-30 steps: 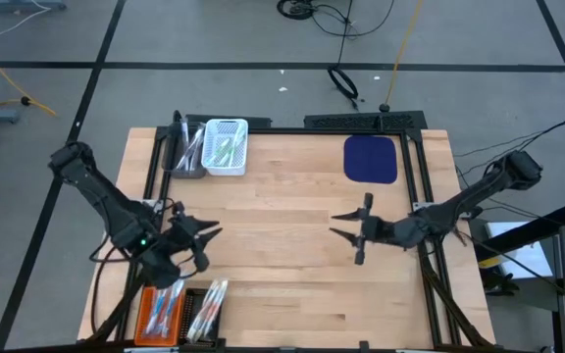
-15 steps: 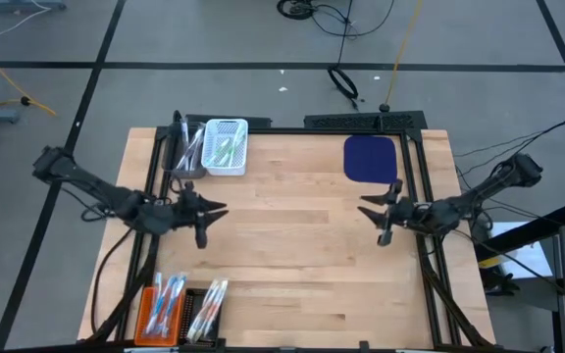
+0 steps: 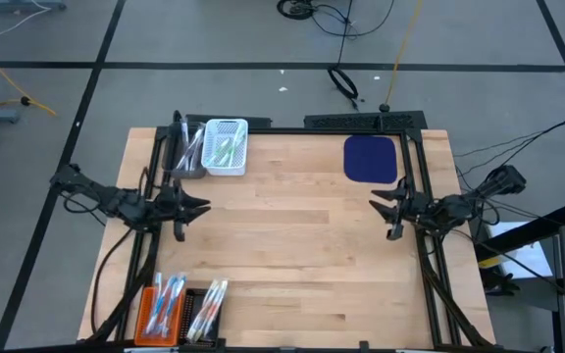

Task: Pick & Place Toothbrushes
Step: Return to Home Position

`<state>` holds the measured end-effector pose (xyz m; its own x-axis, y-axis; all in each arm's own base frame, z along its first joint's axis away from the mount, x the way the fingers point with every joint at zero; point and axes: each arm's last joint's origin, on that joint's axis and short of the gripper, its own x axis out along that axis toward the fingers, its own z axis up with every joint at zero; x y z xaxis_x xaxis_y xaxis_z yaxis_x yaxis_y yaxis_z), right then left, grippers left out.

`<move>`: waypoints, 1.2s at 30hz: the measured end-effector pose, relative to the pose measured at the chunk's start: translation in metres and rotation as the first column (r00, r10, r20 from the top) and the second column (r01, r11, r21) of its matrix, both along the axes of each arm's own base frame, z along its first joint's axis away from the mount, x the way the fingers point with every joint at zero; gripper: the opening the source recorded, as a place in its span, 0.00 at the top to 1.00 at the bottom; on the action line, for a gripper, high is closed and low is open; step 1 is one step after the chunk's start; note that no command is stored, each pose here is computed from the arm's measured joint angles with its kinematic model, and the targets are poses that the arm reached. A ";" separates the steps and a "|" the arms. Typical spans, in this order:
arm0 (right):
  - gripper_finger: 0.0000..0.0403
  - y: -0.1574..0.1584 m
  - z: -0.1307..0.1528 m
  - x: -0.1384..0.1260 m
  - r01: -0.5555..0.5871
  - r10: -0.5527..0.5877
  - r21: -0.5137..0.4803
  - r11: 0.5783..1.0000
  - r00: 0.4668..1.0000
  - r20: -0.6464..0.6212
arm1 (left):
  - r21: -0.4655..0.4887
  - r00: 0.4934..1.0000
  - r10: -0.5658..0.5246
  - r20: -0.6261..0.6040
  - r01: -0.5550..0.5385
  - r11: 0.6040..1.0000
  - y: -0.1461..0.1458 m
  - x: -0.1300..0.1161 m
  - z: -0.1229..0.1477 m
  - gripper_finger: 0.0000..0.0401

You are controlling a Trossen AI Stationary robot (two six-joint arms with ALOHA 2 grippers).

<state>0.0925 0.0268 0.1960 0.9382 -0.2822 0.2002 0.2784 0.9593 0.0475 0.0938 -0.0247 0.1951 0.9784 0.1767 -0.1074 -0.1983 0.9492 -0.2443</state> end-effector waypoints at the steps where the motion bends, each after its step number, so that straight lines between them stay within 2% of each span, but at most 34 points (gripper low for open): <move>1: 0.68 0.000 -0.001 -0.001 0.000 0.000 -0.002 1.000 1.000 -0.006 | 0.008 1.000 -0.001 0.009 0.001 1.000 0.001 -0.002 -0.004 0.78; 5: 0.68 -0.002 -0.002 -0.003 0.003 -0.003 -0.010 1.000 1.000 -0.015 | 0.039 0.998 0.002 0.057 -0.004 0.999 0.004 -0.008 -0.014 0.78; 8: 0.68 -0.005 0.000 -0.006 0.062 -0.062 -0.016 0.998 0.998 -0.006 | 0.083 0.999 0.018 0.034 -0.021 0.996 0.005 -0.007 -0.020 0.78; 11: 0.68 -0.006 -0.002 -0.008 0.075 -0.076 -0.020 0.997 0.997 -0.020 | 0.072 0.999 0.024 0.045 -0.027 0.997 0.007 -0.006 -0.020 0.78; 15: 0.68 -0.001 -0.016 -0.006 -0.042 0.043 0.015 0.999 0.993 -0.110 | 0.070 0.995 -0.088 0.044 0.085 0.994 0.004 -0.005 -0.020 0.78; 20: 0.68 0.005 -0.027 -0.004 -0.197 0.208 0.073 0.978 0.959 -0.193 | 0.079 0.996 -0.088 0.032 0.085 0.993 0.004 -0.005 -0.021 0.78; 27: 0.68 0.007 -0.028 -0.003 -0.258 0.265 0.062 0.964 0.942 -0.206 | 0.126 0.998 -0.052 0.025 0.049 0.991 0.005 -0.005 -0.020 0.78; 32: 0.68 0.014 -0.034 -0.002 -0.440 0.420 -0.007 0.898 0.861 -0.287 | 0.128 0.998 -0.052 0.025 0.049 0.991 0.005 -0.005 -0.020 0.78; 36: 0.68 0.014 -0.035 0.002 -0.440 0.401 -0.055 0.896 0.858 -0.321 | 0.127 0.998 -0.052 0.026 0.049 0.991 0.005 -0.005 -0.020 0.78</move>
<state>0.0942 0.0406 0.1607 0.9822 0.1615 -0.0964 -0.1707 0.9805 -0.0973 0.0889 -0.0200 0.1748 0.9888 0.1373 -0.0589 -0.1438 0.9815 -0.1264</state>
